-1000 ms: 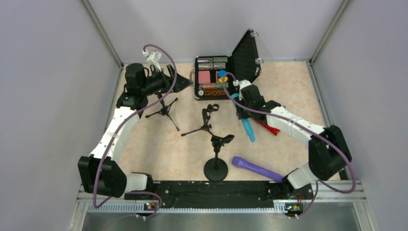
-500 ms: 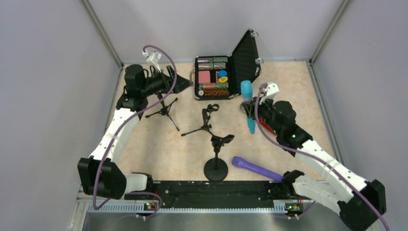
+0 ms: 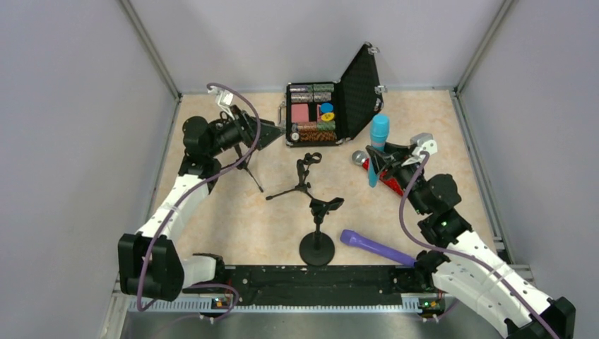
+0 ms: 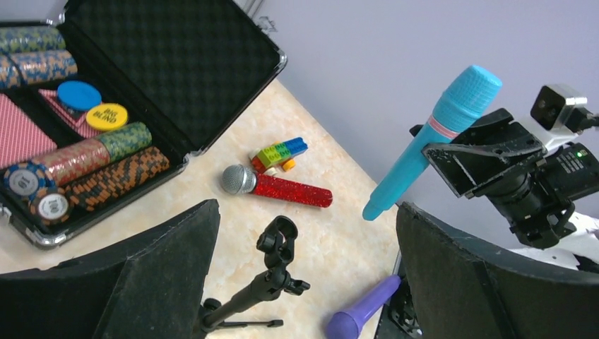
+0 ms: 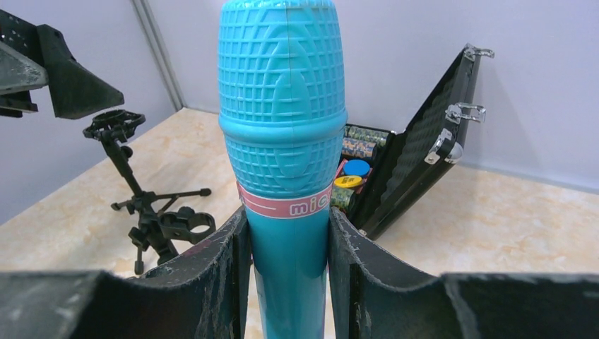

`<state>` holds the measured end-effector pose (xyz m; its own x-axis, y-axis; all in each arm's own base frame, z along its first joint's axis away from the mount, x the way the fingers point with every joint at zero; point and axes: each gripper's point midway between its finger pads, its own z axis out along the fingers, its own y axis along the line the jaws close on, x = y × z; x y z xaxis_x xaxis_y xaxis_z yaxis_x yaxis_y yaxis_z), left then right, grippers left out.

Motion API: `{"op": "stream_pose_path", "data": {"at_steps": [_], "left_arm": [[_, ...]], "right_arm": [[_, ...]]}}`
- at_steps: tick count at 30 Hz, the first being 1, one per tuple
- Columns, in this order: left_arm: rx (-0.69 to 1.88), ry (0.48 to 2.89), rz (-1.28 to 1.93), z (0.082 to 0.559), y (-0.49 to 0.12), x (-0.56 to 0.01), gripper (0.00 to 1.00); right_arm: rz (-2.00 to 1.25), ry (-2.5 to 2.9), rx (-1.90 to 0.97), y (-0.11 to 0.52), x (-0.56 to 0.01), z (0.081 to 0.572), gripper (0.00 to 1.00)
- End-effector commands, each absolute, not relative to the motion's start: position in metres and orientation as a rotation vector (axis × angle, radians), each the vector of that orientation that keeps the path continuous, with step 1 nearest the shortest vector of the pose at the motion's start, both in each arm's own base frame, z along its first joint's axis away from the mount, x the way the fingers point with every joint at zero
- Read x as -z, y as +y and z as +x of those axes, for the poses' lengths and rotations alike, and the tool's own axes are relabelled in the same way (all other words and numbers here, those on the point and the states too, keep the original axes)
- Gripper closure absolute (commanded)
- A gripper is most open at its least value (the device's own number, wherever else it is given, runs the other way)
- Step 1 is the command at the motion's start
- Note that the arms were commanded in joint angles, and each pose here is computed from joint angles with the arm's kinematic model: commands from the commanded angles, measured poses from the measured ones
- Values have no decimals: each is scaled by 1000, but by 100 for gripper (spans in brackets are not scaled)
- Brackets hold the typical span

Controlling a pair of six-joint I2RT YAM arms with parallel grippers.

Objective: Attach the microphones to the stand

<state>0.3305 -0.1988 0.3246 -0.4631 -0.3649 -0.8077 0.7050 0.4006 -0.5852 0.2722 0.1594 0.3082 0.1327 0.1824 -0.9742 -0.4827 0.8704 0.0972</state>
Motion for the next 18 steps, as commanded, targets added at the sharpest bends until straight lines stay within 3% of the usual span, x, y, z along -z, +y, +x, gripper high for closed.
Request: {"op": "stream_pose_path", "data": {"at_steps": [1, 18], "left_arm": [[1239, 1327, 487, 301, -201, -381, 1], [1015, 1525, 902, 277, -262, -316, 1]], "right_arm": [[-255, 1263, -496, 156, -333, 269, 100], [-298, 1278, -547, 170, -324, 269, 100]]}}
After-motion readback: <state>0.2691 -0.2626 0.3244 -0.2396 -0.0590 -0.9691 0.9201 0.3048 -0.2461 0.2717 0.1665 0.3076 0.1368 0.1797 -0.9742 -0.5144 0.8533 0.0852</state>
